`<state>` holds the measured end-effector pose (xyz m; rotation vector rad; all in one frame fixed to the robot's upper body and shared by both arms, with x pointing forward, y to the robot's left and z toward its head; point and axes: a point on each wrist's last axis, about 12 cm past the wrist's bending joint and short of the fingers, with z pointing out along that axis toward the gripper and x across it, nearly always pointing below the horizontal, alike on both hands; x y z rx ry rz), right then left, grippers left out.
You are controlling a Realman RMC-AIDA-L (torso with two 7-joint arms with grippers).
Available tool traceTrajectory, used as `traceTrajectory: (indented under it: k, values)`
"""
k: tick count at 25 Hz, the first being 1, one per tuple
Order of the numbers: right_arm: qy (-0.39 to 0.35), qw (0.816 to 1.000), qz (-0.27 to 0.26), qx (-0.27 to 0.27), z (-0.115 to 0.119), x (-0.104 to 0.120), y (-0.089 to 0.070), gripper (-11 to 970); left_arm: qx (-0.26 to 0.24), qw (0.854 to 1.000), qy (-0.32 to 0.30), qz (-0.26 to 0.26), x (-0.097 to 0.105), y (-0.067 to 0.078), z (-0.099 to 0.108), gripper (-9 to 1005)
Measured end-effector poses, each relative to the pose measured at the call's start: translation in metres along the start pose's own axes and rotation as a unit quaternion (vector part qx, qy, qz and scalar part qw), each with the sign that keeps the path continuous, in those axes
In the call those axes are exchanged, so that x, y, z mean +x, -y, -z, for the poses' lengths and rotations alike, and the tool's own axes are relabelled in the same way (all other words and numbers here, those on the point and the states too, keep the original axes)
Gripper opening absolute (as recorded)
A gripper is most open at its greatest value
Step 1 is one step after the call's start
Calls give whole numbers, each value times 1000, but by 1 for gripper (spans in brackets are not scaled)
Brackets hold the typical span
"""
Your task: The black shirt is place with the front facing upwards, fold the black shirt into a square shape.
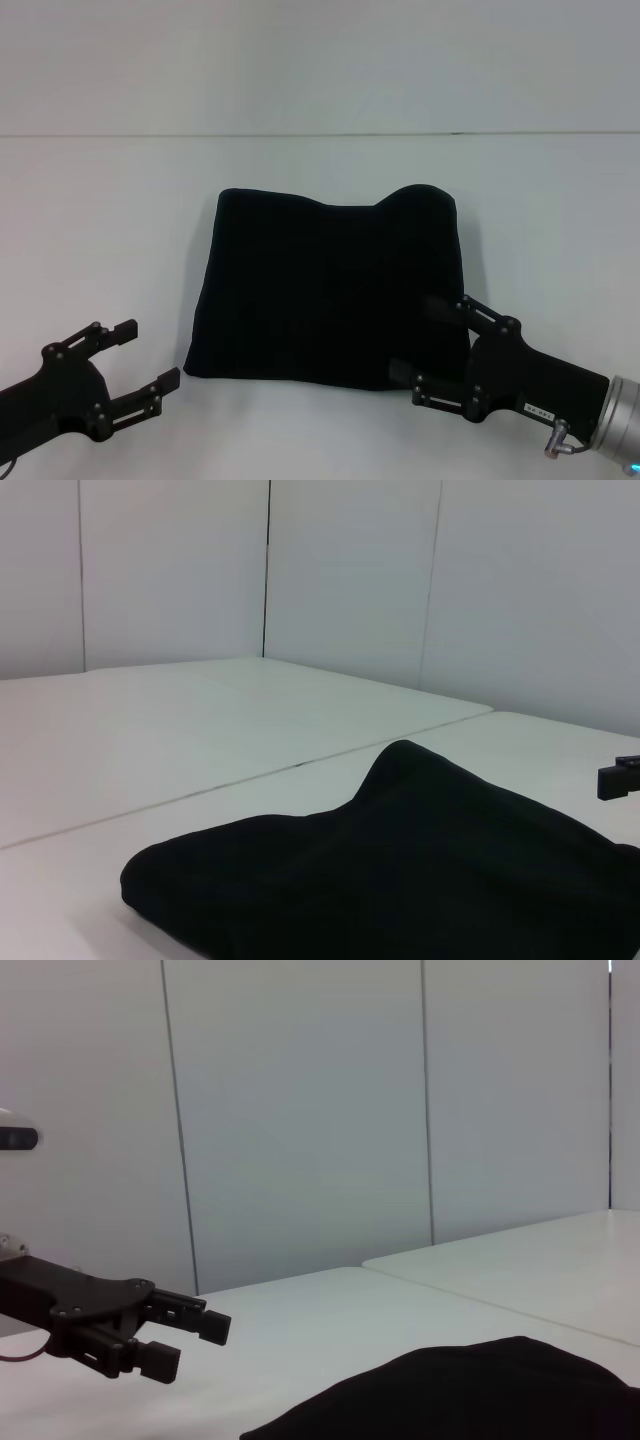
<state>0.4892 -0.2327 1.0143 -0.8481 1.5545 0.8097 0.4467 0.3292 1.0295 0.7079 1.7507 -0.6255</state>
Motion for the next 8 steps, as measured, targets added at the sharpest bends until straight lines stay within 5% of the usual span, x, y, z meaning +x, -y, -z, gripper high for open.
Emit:
traceTrajectory:
  k: [8]
  values:
    - [0, 1000, 0, -1, -1, 0, 0, 945, 1, 1000, 0, 0, 0, 0, -1, 841]
